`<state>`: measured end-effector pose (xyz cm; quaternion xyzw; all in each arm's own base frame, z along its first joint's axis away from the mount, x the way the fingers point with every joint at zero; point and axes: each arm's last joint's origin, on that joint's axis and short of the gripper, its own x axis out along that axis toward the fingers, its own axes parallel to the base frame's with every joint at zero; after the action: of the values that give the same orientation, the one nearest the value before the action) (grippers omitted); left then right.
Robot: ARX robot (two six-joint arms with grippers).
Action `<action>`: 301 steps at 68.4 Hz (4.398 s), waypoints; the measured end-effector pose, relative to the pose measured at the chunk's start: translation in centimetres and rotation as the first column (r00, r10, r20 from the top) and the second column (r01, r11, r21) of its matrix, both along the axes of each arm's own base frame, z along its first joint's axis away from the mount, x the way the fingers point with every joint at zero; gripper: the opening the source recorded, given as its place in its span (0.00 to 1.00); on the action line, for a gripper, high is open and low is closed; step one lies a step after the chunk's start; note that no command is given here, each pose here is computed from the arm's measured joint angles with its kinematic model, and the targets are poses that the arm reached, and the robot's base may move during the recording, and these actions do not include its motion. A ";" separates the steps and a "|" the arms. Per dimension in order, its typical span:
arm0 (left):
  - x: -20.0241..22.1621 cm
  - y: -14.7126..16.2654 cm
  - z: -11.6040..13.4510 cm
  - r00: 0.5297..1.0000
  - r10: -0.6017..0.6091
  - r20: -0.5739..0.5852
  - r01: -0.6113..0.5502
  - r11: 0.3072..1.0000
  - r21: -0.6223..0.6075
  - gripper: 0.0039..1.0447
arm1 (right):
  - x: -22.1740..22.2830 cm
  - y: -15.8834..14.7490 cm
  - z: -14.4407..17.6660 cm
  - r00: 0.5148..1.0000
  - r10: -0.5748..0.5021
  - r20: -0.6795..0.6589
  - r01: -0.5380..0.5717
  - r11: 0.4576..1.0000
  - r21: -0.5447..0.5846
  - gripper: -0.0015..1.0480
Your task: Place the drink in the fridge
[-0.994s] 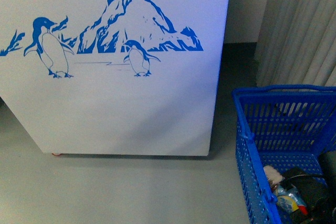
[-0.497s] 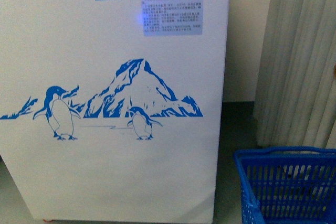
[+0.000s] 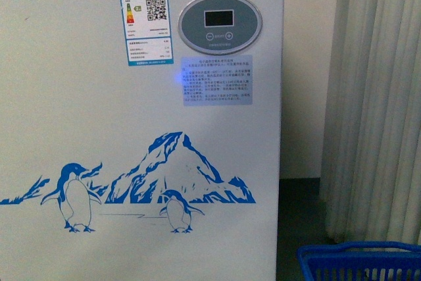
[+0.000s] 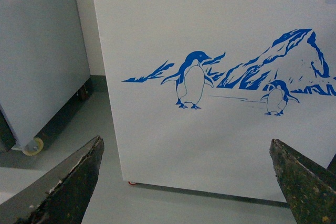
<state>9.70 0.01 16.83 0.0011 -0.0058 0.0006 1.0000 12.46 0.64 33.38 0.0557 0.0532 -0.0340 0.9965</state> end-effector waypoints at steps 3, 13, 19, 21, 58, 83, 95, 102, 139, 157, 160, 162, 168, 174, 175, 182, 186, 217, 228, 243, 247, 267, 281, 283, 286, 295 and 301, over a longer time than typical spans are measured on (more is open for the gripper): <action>0.0 0.0 0.0 1.000 0.000 0.000 0.000 1.000 0.000 0.92 | -0.7 0.2 0.0 1.000 -0.009 0.022 0.009 1.000 -0.021 0.40; 0.0 0.0 0.0 1.000 0.000 0.000 0.000 1.000 0.000 0.92 | -2.2 0.7 0.2 0.993 -0.036 0.112 0.042 0.998 -0.056 0.40; 0.0 0.0 0.0 1.000 0.000 0.000 0.000 1.000 0.000 0.92 | -2.7 0.7 0.4 0.987 -0.073 0.142 0.081 0.996 -0.048 0.40; 0.0 0.0 0.0 1.000 0.000 0.000 0.000 1.000 0.000 0.92 | -2.7 0.7 0.4 0.987 -0.078 0.143 0.086 0.995 -0.048 0.40; 0.0 0.0 0.0 1.000 0.000 0.000 0.000 1.000 0.000 0.92 | -2.0 0.9 -0.8 0.992 -0.078 0.096 0.085 0.994 -0.068 0.40; 0.0 0.0 0.0 1.000 0.000 0.000 0.000 1.000 0.000 0.92 | -2.1 0.9 -0.7 0.992 -0.078 0.100 0.085 0.994 -0.069 0.40; 0.0 0.0 0.0 1.000 0.000 0.000 0.000 1.000 0.000 0.92 | -2.1 0.9 -0.7 0.992 -0.079 0.100 0.086 0.994 -0.070 0.40; 0.0 0.0 0.0 1.000 0.000 0.000 0.000 1.000 0.000 0.92 | -2.1 0.9 -0.7 0.992 -0.078 0.100 0.086 0.994 -0.070 0.40; 1.4 0.1 -0.5 0.957 0.008 -0.290 -0.076 0.972 -0.224 0.92 | -2.1 0.9 -0.7 0.992 -0.078 0.100 0.086 0.994 -0.070 0.40; 9.6 0.2 2.9 0.984 -0.106 -0.140 0.087 0.987 -0.138 0.92 | -2.1 0.9 -0.7 0.992 -0.079 0.100 0.086 0.994 -0.070 0.40; 10.9 0.0 3.6 0.985 -0.131 -0.111 0.120 0.988 -0.101 0.92 | -2.1 0.9 -0.7 0.992 -0.079 0.100 0.086 0.994 -0.070 0.40; 12.3 -0.2 4.1 0.982 -0.167 -0.089 0.163 0.985 -0.049 0.92 | -2.1 0.9 -0.7 0.992 -0.079 0.100 0.086 0.994 -0.070 0.40; 16.8 -1.0 4.9 0.955 -0.281 -0.097 0.293 0.946 0.139 0.92 | -2.1 0.9 -0.7 0.992 -0.079 0.100 0.086 0.994 -0.070 0.40; 20.8 -1.9 5.1 0.913 -0.382 -0.146 0.409 0.859 0.307 0.92 | -2.1 0.9 -0.7 0.992 -0.079 0.100 0.086 0.994 -0.070 0.40; 21.1 -2.0 5.1 0.908 -0.391 -0.152 0.420 0.848 0.323 0.92 | -2.1 0.9 -0.7 0.992 -0.079 0.100 0.086 0.994 -0.070 0.40; 24.3 -2.9 5.6 0.855 -0.477 -0.204 0.513 0.723 0.462 0.92 | -2.1 0.9 -0.7 0.992 -0.078 0.100 0.086 0.994 -0.070 0.40; 25.7 -3.2 5.9 0.833 -0.503 -0.229 0.542 0.663 0.517 0.92 | -2.1 0.9 -0.7 0.992 -0.078 0.100 0.085 0.994 -0.070 0.40; 34.5 -4.2 5.1 0.761 -0.509 -0.402 0.572 0.235 0.786 0.92 | -2.1 0.9 -0.7 0.992 -0.078 0.100 0.086 0.994 -0.070 0.40; 36.6 -4.6 4.5 0.775 -0.486 -0.404 0.545 0.192 0.816 0.92 | -2.1 0.9 -0.7 0.992 -0.078 0.100 0.086 0.994 -0.070 0.40; 39.2 -4.6 3.6 0.790 -0.451 -0.416 0.530 0.160 0.833 0.92 | -2.1 0.9 -0.7 0.992 -0.078 0.100 0.086 0.994 -0.070 0.40; 39.8 -4.5 3.4 0.792 -0.451 -0.411 0.526 0.162 0.835 0.92 | -2.1 0.9 -0.7 0.992 -0.078 0.100 0.086 0.994 -0.070 0.40; 44.5 -4.2 4.7 0.868 -0.383 -0.317 0.403 0.167 0.900 0.92 | -2.1 0.9 -0.7 0.992 -0.079 0.100 0.086 0.994 -0.070 0.40; 48.7 -3.7 5.2 0.923 -0.290 -0.252 0.310 0.178 0.934 0.92 | -2.1 0.9 -0.7 0.992 -0.078 0.100 0.086 0.994 -0.070 0.40; 49.2 -3.6 5.2 0.928 -0.278 -0.249 0.305 0.178 0.936 0.92 | -2.1 0.9 -0.7 0.992 -0.078 0.100 0.086 0.994 -0.070 0.40; 49.7 -3.7 5.4 0.931 -0.271 -0.244 0.298 0.178 0.938 0.92 | -2.1 0.9 -0.7 0.992 -0.079 0.100 0.086 0.994 -0.070 0.40; 50.6 -3.8 5.3 0.942 -0.245 -0.231 0.278 0.180 0.943 0.92 | -2.1 0.9 -0.7 0.992 -0.079 0.100 0.086 0.994 -0.070 0.40; 51.1 -4.1 5.1 0.955 -0.225 -0.193 0.238 0.190 0.953 0.92 | -2.1 0.9 -0.7 0.992 -0.079 0.100 0.086 0.994 -0.070 0.40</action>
<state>60.81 -4.09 21.90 0.6184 0.0000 -0.1533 0.7708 10.34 1.54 32.68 0.0224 0.0009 -0.0744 0.9970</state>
